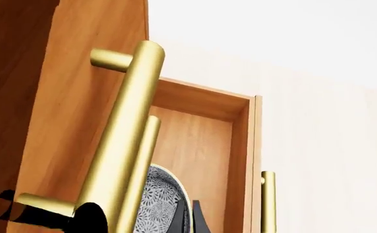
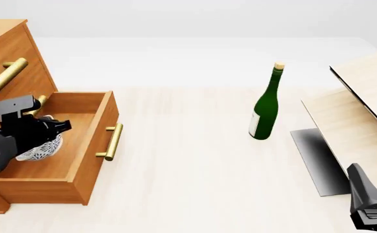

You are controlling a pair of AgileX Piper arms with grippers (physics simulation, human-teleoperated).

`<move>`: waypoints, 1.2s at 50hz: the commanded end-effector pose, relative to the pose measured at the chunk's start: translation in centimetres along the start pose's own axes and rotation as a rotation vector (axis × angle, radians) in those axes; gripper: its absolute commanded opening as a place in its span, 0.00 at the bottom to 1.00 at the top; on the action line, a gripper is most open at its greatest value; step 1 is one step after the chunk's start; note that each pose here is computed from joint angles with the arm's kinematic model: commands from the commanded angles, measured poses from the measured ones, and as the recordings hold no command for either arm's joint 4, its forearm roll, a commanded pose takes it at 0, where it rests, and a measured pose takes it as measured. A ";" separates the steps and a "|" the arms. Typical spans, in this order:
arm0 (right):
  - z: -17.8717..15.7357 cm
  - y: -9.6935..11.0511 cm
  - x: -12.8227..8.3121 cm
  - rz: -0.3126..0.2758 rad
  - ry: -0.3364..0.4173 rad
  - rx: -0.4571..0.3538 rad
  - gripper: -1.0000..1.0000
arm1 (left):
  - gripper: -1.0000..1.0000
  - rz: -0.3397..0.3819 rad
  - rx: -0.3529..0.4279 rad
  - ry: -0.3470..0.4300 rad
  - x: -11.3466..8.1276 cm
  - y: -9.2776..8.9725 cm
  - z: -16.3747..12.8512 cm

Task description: Put the bowl in the bottom drawer of the cabinet.

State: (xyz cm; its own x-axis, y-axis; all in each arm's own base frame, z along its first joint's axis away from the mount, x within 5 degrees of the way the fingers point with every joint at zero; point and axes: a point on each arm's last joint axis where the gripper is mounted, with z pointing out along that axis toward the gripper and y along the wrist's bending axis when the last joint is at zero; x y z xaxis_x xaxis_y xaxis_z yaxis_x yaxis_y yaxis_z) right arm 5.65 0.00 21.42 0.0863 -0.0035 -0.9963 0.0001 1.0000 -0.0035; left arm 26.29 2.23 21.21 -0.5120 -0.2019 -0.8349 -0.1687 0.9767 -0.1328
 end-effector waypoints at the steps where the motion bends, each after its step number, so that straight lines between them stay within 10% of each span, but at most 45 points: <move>1: 0.0 0.0 0.0 0.000 0.000 0.000 1.00 | 0.00 0.003 0.008 -0.009 0.6 -0.1 0.5; 2: 0.0 0.0 0.0 0.000 0.000 0.000 1.00 | 0.00 0.005 0.008 -0.010 0.6 -0.1 0.4; 3: 0.0 0.0 0.0 0.000 0.000 0.000 1.00 | 1.00 -0.012 0.005 -0.013 0.6 0.0 0.4; 60: 0.0 0.0 0.0 0.000 0.000 0.000 1.00 | 1.00 0.020 0.129 -0.116 -2.6 -3.5 -2.9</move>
State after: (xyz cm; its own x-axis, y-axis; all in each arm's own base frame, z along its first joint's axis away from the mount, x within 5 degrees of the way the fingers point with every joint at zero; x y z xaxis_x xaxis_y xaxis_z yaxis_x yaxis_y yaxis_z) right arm 5.65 0.00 21.42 0.0863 -0.0035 -0.9963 0.0001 1.0000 -0.0035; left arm 25.96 -0.33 24.10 -0.4344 -0.1938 -0.8796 -0.0753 0.9810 -0.1790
